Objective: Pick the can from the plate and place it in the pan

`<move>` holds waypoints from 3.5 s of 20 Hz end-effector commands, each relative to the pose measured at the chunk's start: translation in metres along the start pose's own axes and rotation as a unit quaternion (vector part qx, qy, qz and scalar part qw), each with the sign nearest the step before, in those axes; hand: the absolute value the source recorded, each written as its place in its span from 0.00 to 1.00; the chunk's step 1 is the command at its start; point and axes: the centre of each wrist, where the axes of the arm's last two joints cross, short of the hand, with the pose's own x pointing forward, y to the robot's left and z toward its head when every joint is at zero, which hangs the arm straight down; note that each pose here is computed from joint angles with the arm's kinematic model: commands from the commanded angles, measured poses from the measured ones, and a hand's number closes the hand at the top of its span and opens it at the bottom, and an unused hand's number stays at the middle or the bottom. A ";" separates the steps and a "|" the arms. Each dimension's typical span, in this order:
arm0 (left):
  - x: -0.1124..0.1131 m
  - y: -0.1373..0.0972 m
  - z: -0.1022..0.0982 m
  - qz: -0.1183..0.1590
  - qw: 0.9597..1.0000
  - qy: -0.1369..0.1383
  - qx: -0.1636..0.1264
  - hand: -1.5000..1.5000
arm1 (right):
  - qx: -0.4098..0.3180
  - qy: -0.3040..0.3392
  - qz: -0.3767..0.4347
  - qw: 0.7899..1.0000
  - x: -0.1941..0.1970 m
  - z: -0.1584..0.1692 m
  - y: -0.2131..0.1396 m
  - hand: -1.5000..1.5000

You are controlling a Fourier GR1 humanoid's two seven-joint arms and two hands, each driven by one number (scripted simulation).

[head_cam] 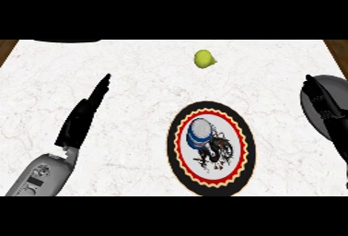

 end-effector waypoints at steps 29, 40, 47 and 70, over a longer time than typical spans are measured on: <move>-0.021 -0.041 0.041 0.185 0.980 -0.073 0.012 0.50 | 0.012 0.172 0.164 0.971 0.128 -0.003 0.099 0.00; -0.029 -0.043 0.038 0.190 0.979 -0.078 0.016 0.50 | 0.169 0.261 0.291 0.905 0.110 -0.059 0.176 0.00; -0.027 -0.048 0.045 0.184 0.980 -0.073 0.025 0.50 | 0.164 0.273 0.272 0.908 0.116 -0.051 0.194 0.00; -0.026 -0.050 0.066 0.178 0.981 -0.076 0.022 0.50 | 0.161 0.325 0.252 0.897 0.038 -0.091 0.206 0.00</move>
